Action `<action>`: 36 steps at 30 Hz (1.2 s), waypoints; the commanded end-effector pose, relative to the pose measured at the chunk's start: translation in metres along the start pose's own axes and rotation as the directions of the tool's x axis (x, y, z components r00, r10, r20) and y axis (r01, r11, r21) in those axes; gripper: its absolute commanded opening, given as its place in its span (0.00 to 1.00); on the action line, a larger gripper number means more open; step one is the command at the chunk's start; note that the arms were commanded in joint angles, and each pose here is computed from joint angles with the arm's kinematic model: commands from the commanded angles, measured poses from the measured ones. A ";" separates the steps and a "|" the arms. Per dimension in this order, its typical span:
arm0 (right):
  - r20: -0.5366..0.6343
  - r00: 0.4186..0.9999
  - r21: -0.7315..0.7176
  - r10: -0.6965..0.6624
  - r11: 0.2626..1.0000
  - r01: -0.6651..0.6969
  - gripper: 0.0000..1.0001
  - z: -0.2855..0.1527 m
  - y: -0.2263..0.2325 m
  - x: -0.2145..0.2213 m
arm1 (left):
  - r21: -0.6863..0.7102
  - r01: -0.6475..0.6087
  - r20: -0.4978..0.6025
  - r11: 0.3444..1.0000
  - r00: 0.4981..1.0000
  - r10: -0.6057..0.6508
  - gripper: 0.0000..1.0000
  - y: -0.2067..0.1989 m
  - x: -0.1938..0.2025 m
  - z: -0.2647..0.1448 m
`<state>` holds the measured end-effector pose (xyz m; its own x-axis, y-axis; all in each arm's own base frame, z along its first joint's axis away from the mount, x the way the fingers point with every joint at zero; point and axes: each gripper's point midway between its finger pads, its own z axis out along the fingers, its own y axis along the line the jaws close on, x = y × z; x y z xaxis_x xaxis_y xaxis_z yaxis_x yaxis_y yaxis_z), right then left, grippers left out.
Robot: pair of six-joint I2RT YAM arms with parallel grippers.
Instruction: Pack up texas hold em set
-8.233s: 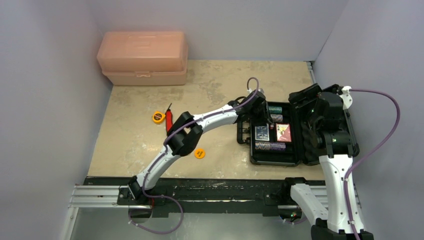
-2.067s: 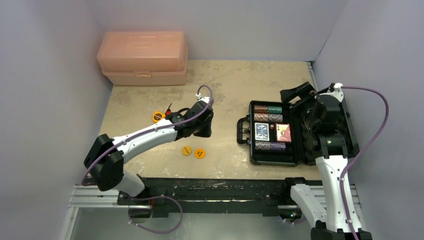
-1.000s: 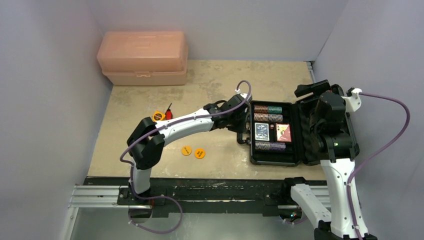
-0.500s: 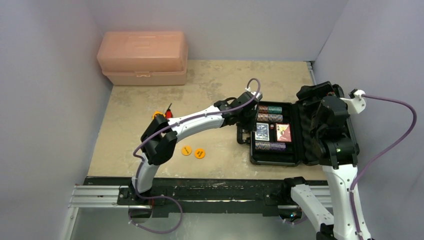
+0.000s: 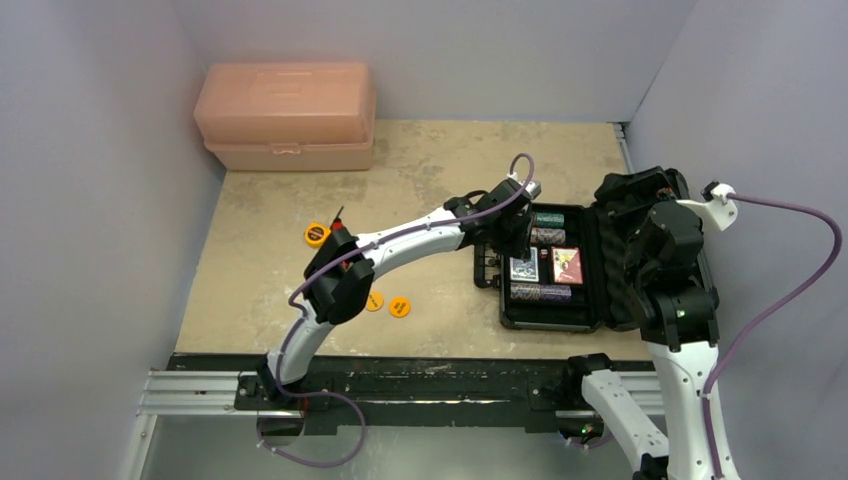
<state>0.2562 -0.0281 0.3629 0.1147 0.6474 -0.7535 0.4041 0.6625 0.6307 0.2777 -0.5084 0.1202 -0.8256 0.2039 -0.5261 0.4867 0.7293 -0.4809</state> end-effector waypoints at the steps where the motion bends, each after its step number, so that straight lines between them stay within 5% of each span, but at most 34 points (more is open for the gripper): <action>1: 0.010 1.000 -0.026 -0.015 1.000 0.015 0.99 0.000 0.004 -0.001 | 0.093 -0.013 0.016 0.996 1.000 0.011 0.00 -0.033 -0.012 0.002; 36: 0.011 0.999 -0.033 -0.041 0.999 0.041 0.99 -0.003 0.003 0.005 | 0.125 0.076 0.051 0.989 0.995 -0.083 0.00 -0.037 -0.017 0.081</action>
<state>0.2548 -0.0189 0.3527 0.0725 0.6296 -0.7735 0.3864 0.6973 0.6037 0.2924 -0.5765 0.0693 -0.8632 0.1421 -0.4845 0.4356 0.6950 -0.5721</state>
